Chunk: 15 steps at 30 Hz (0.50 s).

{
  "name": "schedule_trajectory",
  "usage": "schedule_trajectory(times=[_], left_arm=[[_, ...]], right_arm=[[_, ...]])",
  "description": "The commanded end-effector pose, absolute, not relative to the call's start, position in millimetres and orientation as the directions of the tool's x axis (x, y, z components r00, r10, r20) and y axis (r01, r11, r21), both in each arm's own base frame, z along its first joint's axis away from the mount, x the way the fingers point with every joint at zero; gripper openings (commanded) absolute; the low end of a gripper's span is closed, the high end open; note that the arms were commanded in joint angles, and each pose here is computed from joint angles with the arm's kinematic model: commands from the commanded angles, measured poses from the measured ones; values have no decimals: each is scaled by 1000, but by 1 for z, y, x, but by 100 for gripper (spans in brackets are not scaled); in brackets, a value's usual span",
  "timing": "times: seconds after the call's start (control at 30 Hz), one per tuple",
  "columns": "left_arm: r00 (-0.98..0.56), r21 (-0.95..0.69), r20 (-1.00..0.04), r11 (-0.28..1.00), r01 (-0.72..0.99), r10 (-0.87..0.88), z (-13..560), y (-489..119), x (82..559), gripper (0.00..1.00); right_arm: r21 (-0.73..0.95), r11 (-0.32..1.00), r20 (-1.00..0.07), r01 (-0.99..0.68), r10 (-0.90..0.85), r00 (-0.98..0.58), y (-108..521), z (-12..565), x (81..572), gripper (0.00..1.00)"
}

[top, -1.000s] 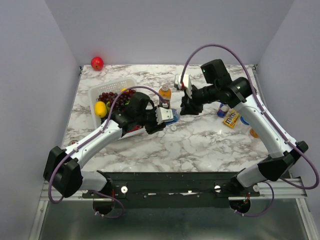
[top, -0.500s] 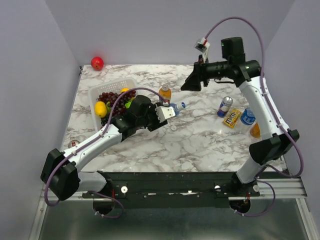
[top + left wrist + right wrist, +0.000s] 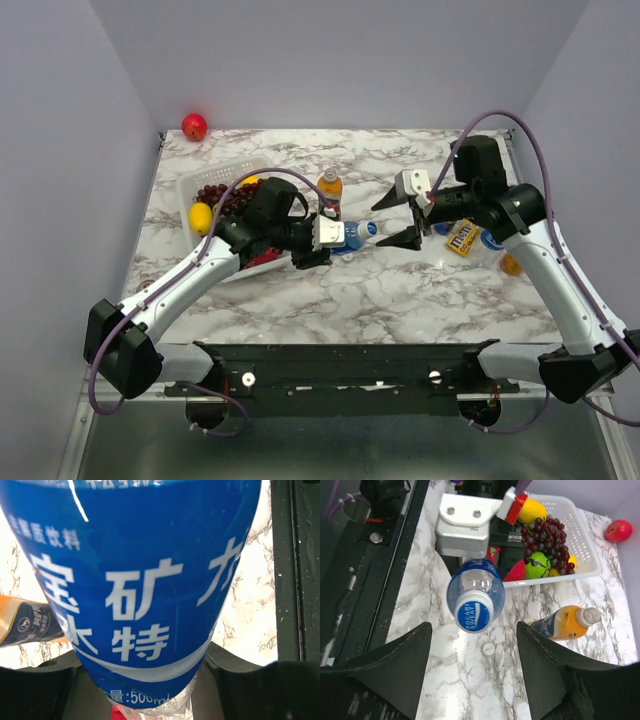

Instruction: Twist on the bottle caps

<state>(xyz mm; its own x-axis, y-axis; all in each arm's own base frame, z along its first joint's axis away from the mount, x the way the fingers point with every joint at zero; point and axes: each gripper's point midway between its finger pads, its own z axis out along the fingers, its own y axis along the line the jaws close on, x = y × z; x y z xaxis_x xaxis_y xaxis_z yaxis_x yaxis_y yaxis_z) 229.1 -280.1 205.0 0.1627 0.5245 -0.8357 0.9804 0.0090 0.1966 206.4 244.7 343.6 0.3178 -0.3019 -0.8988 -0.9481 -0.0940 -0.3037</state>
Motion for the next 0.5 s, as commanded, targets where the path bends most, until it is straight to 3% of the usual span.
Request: schedule_trajectory(times=[0.0, 0.17, 0.47], left_arm=[[184, 183, -849, -52, 982, 495, 214, -289, 222, 0], [194, 192, -847, -56, 980, 496, 214, -290, 225, 0], [191, 189, -850, -54, 980, 490, 216, -293, 226, 0]], right_arm=[[-375, -118, -871, -919, -295, 393, 252, 339, 222, 73], [-360, -124, -884, -925, -273, 380, 256, 340, 220, 67], [-319, -146, -900, -937, -262, 347, 261, 340, 213, 47]])
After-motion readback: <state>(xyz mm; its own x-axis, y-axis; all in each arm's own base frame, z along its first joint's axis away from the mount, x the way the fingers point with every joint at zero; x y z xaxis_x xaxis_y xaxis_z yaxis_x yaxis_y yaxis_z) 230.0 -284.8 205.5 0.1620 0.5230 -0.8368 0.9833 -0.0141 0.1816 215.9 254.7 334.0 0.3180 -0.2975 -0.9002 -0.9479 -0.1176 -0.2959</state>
